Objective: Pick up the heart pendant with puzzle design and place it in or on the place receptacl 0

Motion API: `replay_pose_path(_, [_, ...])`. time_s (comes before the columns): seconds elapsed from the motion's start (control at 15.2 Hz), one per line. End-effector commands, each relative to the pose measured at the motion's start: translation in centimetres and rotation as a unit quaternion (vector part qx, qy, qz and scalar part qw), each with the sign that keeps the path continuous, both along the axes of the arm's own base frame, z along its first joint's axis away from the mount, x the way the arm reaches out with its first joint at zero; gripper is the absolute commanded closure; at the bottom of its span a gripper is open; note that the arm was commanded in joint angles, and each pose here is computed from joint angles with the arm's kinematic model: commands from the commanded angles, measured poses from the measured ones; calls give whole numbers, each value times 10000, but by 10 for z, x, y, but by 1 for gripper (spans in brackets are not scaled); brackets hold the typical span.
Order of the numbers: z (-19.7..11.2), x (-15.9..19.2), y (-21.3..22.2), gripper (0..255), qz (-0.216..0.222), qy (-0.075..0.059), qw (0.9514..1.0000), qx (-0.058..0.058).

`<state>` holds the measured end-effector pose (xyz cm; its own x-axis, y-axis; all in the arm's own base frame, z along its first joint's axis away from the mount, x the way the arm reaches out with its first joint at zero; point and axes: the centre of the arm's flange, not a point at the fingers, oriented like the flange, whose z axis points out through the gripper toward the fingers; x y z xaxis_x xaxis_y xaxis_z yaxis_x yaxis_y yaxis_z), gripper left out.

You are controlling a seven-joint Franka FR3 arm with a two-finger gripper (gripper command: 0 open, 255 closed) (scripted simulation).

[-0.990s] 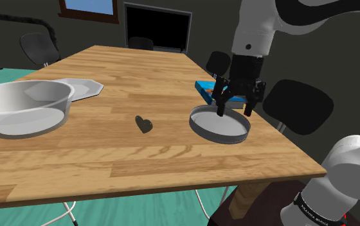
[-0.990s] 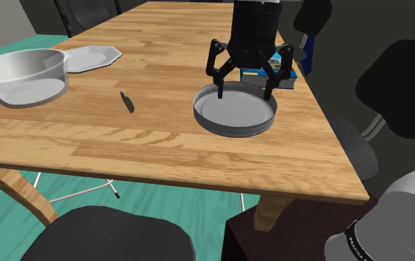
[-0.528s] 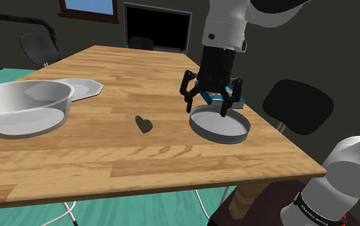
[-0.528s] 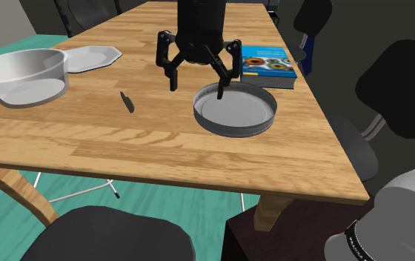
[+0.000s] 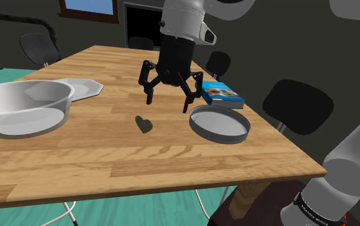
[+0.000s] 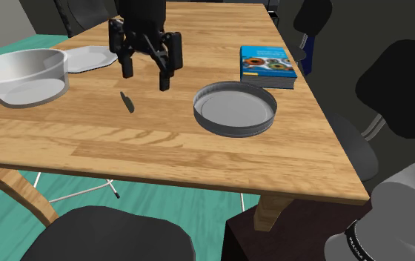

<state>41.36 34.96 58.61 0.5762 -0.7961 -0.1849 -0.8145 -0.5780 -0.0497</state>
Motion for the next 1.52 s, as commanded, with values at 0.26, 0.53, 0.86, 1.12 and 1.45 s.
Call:
replay_pose_path(0.26, [-5, 35, 34, 0, -639, 34, 9979, 50])
replay_pose_path(0.53, [-25, 34, 38, 0, -639, 34, 9979, 50])
replay_pose_path(0.86, [-34, 33, 39, 0, -639, 34, 9979, 50])
replay_pose_path(1.12, [-33, 33, 39, 0, -639, 34, 9979, 50])
replay_pose_path(1.45, [-34, 33, 39, 255, -639, 34, 9979, 50])
